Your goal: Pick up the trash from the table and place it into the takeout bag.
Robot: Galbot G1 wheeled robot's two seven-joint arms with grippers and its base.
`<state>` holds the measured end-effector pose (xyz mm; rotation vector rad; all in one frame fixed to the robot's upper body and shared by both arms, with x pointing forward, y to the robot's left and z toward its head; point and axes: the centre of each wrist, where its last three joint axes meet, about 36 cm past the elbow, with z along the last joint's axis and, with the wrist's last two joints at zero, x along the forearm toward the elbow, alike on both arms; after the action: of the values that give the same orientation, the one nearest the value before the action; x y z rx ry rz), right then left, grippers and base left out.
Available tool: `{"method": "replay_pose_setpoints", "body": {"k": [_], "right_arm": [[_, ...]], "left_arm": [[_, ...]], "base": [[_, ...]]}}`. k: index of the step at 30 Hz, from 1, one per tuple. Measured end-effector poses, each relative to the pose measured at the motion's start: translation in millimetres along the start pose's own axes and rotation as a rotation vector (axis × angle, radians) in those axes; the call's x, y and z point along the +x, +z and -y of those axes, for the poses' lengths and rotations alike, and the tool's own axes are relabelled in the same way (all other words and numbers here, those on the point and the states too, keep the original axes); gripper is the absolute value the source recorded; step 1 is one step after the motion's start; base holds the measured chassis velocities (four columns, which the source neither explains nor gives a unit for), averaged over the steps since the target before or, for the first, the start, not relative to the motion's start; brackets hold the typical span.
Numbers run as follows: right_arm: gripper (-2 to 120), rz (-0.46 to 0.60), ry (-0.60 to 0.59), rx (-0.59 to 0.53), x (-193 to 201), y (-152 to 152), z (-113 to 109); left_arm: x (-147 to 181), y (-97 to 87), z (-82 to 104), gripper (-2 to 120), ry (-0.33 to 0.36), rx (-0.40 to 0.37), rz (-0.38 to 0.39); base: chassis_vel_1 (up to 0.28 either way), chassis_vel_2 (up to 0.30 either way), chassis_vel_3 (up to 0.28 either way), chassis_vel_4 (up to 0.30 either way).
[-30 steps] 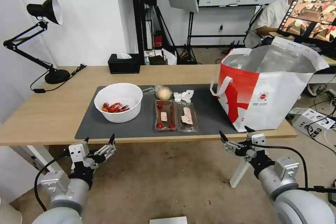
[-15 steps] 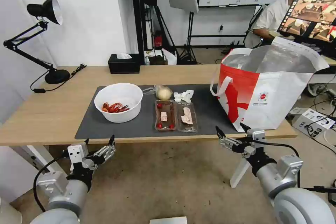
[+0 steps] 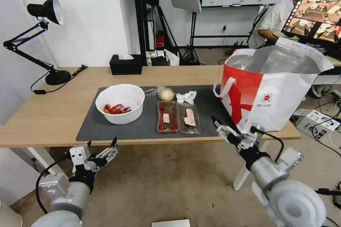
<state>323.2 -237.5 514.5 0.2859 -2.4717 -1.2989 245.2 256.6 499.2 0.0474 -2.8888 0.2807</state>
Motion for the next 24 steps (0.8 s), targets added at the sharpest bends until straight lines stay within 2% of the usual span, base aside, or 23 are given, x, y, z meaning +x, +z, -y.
{"method": "replay_pose_setpoints", "body": {"k": [3,4,7,13,18,24], "right_arm": [[100,-0.031,0.026,-0.148,-17,5,-2],[100,-0.031,0.026,-0.148,-17,5,-2],[100,-0.074,0.037,-0.245,-36,26,-5],[100,-0.1,0.086,-0.296,-51,56,-9],[100,-0.094,0.118,-0.333,-63,75,-15],[100,-0.093,0.134,-0.364,-69,85,-22]], "left_arm": [[-2,2.5,-1.5,100,0.001,-0.002,0.013],[-2,2.5,-1.5,100,0.001,-0.002,0.013],[-8,7.5,-5.5,100,0.021,-0.013,0.053],[-13,14.4,-9.7,100,0.049,-0.018,0.114],[-12,20.1,-11.7,100,0.037,-0.038,0.104],[-11,22.8,-12.9,100,0.03,-0.041,0.093]], "base": [[0.0,0.0,0.0,0.0],[0.0,0.0,0.0,0.0],[0.0,0.0,0.0,0.0],[0.0,0.0,0.0,0.0],[0.0,0.0,0.0,0.0],[0.0,0.0,0.0,0.0]]}}
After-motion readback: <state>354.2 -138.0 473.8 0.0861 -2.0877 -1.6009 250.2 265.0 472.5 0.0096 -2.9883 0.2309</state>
